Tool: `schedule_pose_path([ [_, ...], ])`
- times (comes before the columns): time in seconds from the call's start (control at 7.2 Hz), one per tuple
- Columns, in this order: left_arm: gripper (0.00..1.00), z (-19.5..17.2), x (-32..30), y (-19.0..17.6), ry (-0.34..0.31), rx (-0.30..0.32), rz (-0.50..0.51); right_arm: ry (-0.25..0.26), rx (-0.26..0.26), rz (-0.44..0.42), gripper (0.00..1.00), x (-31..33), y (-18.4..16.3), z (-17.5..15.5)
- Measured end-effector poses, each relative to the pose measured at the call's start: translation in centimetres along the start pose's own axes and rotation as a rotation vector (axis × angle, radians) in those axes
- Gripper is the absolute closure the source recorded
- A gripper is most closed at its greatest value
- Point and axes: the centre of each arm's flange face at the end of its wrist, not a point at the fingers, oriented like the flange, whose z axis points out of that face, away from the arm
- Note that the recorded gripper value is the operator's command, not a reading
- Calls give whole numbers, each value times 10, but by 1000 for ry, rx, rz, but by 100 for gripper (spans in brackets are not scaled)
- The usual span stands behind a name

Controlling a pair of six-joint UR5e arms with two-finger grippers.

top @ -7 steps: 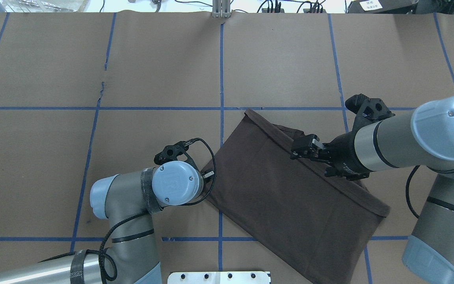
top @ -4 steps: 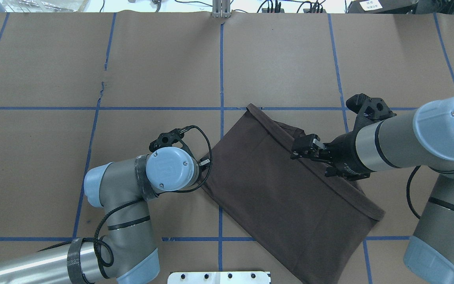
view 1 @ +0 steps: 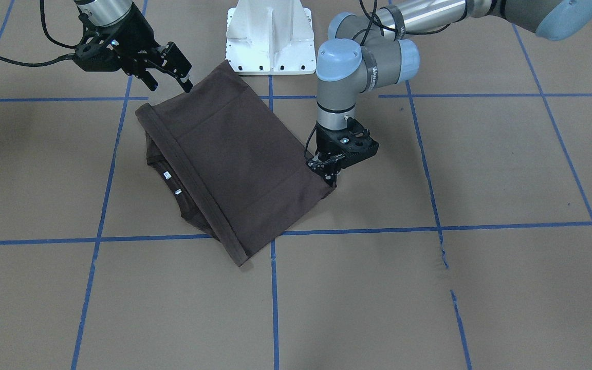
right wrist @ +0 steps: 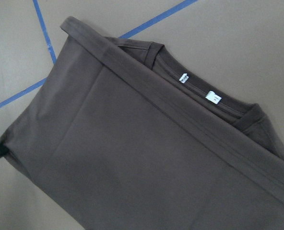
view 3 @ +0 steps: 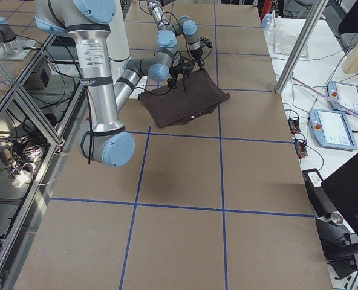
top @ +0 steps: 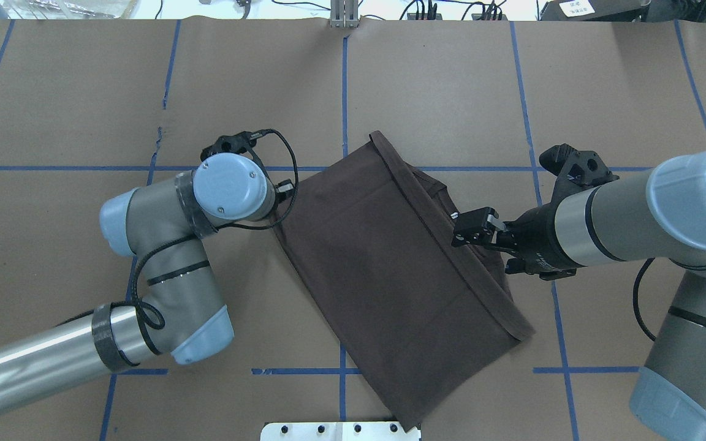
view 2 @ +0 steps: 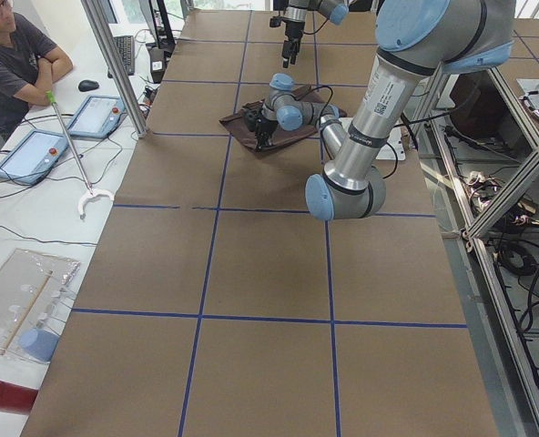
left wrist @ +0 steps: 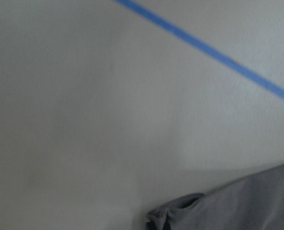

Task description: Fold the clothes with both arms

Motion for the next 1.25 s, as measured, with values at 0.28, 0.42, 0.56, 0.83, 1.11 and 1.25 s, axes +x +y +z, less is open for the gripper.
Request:
schedule_pose_path([
  [0.28,100,31,2,-80,6,79,76,-1,0,0,0,-1,0,0],
  [0.42,100,53,14,-112,31,108,115,0,2,0,0,-1,0,1],
  [0.56,100,75,32,-133,82,132,157,-1,1,0,0,-1,0,1],
  [0.83,96,91,72,-150,165,159,213,-1,-1,-1,0,-2,1,2],
  [1.11,0,95,90,-154,175,169,233,4,0,0,0,-1,1,4],
  [1.25,0,97,89,-159,168,184,242,9,2,1,0,0,0,6],
])
